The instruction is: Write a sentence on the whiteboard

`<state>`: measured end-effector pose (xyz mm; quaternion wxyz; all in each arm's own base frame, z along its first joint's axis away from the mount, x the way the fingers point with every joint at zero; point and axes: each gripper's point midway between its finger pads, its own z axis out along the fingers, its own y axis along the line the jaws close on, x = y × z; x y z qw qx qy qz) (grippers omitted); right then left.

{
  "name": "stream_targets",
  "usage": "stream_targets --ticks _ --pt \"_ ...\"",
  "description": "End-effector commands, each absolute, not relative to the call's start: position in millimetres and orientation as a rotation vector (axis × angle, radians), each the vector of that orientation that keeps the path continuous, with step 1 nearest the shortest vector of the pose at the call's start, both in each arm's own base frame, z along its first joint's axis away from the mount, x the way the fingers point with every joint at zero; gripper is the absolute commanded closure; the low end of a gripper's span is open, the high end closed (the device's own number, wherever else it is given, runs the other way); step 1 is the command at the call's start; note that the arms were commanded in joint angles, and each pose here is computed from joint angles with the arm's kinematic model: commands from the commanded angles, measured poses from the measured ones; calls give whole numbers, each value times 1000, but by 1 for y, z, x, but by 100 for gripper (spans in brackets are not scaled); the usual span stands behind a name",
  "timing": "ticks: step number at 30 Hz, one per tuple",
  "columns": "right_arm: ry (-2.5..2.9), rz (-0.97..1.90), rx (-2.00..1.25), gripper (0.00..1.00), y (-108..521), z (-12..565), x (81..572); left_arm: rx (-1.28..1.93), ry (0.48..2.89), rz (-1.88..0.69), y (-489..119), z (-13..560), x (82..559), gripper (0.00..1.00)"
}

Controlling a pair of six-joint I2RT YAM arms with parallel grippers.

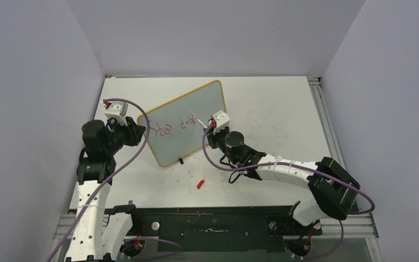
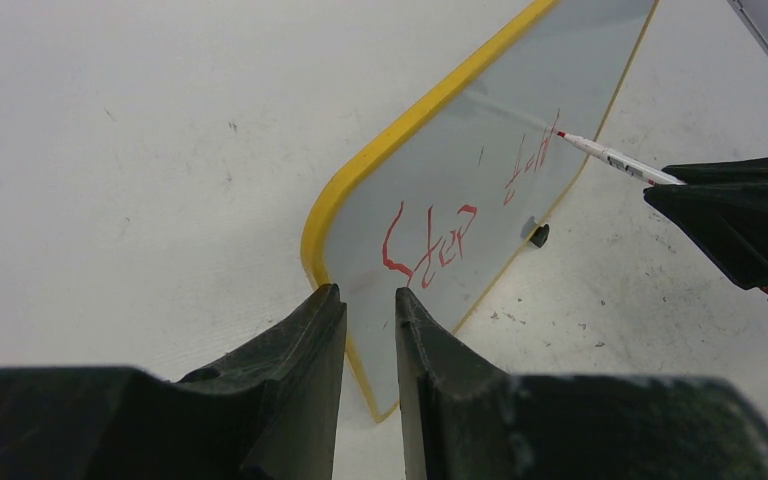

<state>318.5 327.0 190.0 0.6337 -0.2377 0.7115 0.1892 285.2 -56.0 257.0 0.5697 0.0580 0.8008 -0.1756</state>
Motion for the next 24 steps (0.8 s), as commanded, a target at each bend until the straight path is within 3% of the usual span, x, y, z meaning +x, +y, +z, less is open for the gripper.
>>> stream_targets --ticks 1,24 --pt "1552 457 -473 95 332 222 331 142 1857 -408 -55 262 288 76" --pt "1597 450 -544 95 338 194 321 137 1859 -406 -54 262 289 76"
